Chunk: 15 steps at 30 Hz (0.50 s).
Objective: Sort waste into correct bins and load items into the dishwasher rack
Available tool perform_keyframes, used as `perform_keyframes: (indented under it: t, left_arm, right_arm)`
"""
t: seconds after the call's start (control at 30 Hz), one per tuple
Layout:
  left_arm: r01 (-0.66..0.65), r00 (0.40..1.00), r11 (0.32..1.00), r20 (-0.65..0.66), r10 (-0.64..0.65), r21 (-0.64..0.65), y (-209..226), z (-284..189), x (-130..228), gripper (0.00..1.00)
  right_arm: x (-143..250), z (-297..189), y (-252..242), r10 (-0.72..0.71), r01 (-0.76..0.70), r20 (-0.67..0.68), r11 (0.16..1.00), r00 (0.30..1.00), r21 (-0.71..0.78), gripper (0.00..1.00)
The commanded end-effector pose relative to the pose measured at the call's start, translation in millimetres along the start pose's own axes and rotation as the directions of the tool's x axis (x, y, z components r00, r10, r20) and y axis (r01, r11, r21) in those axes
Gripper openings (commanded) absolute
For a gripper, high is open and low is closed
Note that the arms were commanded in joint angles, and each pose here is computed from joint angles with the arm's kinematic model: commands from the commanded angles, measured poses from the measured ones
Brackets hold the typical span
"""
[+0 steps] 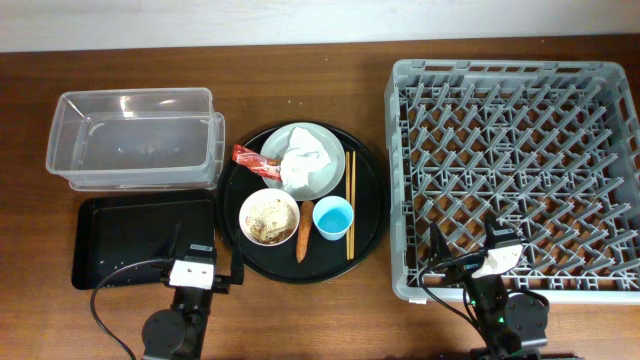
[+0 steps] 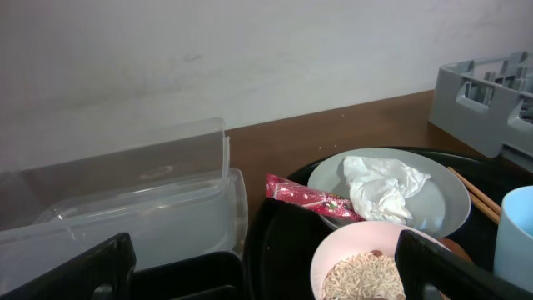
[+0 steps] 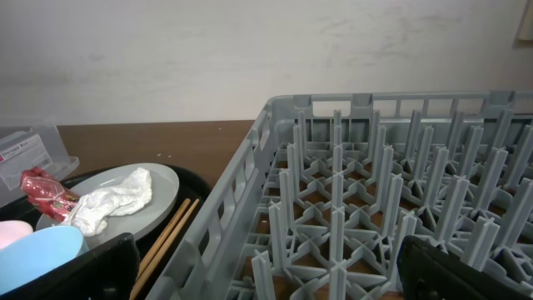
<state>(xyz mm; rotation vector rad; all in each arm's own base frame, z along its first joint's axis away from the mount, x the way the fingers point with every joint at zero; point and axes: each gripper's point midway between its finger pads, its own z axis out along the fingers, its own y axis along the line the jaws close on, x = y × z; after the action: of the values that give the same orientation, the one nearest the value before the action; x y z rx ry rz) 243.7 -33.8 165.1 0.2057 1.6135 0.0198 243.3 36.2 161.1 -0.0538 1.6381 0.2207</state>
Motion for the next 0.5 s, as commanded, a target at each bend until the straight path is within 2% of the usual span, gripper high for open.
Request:
perform_keyframes:
  t: [0.0,0.13,0.3,0.37,0.43,0.47]
  left_arm:
    - [-0.012,1.000,1.000,0.004,0.012,-0.003,1,0,-1,0.99]
    - [-0.019,0.993,1.000,-0.116,0.021,0.015,3,-5,-11,0.99]
    - [0.024,0.966,0.999,-0.258,-0.014,0.037,6,21,-63,0.99]
    - [0.025,0.926,0.998,-0.377,0.001,0.066,3,43,-74,0.99]
    - [0.070,0.837,0.986,-0.546,0.026,0.153,-12,59,-76,0.99]
    - [0.074,0.804,0.985,-0.593,0.033,0.156,-12,61,-73,0.99]
  right_arm:
    - [-5,-2,0,0.008,-0.008,-0.004,1.000,1.000,0.002,0.98]
    - [-29,-16,4,0.019,-0.018,-0.110,1.000,0.994,0.018,0.98]
    - [-64,-20,8,0.046,-0.033,-0.331,0.998,0.943,0.047,0.98]
    - [-73,-15,8,0.062,-0.035,-0.467,0.997,0.882,0.067,0.98]
    - [-72,-4,7,0.082,-0.039,-0.579,0.996,0.811,0.086,0.98]
    - [-69,0,6,0.086,-0.040,-0.602,0.995,0.794,0.090,0.98]
